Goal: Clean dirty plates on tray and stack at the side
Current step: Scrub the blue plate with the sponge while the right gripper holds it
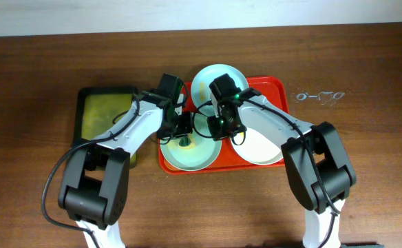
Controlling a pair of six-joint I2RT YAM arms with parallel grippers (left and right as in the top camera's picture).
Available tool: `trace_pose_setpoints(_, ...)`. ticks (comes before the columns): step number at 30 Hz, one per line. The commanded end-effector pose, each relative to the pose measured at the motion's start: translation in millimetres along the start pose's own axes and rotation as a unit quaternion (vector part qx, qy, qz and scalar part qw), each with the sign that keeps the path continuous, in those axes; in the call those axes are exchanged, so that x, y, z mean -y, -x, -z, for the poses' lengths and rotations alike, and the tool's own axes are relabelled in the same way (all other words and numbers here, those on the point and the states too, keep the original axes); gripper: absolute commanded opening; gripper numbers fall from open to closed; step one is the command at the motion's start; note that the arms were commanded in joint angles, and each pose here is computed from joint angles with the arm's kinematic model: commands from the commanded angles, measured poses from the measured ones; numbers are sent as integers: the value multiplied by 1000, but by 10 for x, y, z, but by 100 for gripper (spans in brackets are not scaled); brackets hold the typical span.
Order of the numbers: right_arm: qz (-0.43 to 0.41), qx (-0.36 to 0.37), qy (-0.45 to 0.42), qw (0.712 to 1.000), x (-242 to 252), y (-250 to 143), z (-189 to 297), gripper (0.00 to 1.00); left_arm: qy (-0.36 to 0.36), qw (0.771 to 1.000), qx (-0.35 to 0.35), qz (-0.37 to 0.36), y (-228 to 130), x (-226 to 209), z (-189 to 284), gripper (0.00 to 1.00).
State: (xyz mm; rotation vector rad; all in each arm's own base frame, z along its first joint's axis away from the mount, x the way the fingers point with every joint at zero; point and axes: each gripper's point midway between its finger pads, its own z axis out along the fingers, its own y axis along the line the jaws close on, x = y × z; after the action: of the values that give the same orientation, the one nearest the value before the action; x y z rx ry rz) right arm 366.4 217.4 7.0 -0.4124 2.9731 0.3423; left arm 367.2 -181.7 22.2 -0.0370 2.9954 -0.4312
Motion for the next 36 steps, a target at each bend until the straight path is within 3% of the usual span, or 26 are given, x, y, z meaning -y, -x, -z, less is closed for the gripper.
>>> trace_pose_setpoints(1, 2, -14, -17, 1000, 95, -63, -114, 6, 95, 995, 4, 12, -114, -394, -122, 0)
trace_pose_setpoints(5, 2, -14, -18, 1000, 95, -63, -114, 6, 181, 983, 24, 11, -91, -715, -50, 0)
trace_pose_setpoints(9, 1, -15, -18, 1000, 96, -67, -114, 6, 195, 980, 47, 13, 49, -712, 159, 0)
trace_pose_setpoints(13, 1, -15, -18, 1000, 96, -66, -114, 6, 153, 985, 82, 11, 183, -483, 478, 0)
trace_pose_setpoints(20, 2, -10, -17, 1000, 91, -44, -115, 6, -19, 1000, 13, 1, -58, 101, 172, 0)
trace_pose_setpoints(25, 0, -10, -17, 1000, 91, -44, -115, 6, -22, 1000, -6, 15, -168, 112, -122, 0)
trace_pose_setpoints(31, 0, -10, -17, 1000, 91, -44, -115, 6, 33, 999, -1, 21, -157, -104, -243, 0)
trace_pose_setpoints(36, 0, -11, -17, 1000, 91, -46, -115, 6, 164, 986, 29, 20, -103, -557, -101, 0)
